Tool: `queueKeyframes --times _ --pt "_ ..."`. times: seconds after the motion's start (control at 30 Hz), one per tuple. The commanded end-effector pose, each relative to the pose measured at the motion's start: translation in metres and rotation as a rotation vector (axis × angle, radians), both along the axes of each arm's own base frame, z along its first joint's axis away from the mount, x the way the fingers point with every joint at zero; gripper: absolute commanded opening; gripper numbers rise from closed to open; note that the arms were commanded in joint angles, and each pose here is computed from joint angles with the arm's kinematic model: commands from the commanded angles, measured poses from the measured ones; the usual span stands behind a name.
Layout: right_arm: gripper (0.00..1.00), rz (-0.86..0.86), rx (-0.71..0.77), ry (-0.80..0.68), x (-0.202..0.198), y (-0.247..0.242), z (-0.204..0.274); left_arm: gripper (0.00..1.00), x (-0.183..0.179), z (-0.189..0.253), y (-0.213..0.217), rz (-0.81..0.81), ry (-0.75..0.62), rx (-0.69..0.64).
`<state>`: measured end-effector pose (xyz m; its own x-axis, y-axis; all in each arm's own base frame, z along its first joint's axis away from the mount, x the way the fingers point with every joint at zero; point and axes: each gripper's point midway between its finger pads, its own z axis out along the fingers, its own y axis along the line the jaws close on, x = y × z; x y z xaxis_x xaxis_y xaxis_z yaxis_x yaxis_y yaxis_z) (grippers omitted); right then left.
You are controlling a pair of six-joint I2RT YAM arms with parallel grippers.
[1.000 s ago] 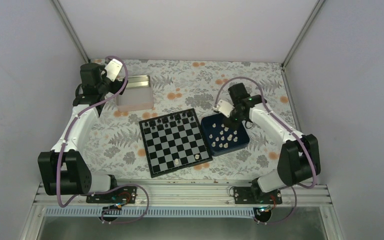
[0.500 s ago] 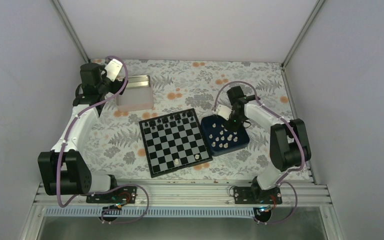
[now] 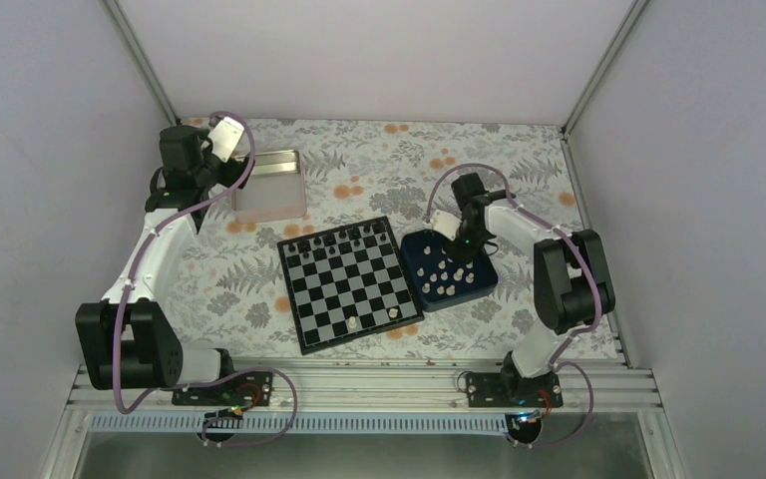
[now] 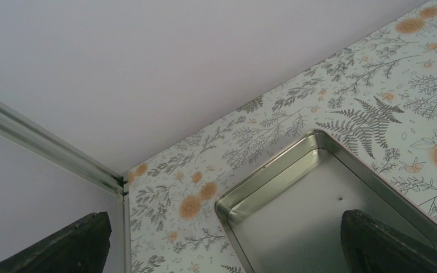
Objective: Set up the chess pieces on the board
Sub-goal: Pick up the chess piece from the storage box.
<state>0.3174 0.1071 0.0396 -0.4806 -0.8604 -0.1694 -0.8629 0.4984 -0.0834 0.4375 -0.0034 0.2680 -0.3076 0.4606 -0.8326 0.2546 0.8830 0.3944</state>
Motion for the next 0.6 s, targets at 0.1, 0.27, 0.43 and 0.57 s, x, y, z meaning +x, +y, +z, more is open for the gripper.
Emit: queueKeyframes --times 0.1,0.27,0.43,0.57 --pt "0.27 0.004 0.015 -0.001 0.009 0.002 -0.004 1.00 0.001 0.000 0.003 0.005 -0.015 0.009" --pt "0.25 0.003 0.021 0.002 0.008 0.002 -0.003 1.00 0.001 0.000 0.002 -0.003 -0.014 0.005" --pt "0.16 0.006 0.055 -0.005 0.007 0.007 0.008 1.00 0.001 0.001 0.002 -0.005 -0.014 0.004" --pt "0.11 0.007 0.064 -0.029 0.008 0.009 0.029 1.00 0.000 0.003 0.002 -0.005 -0.018 0.003"
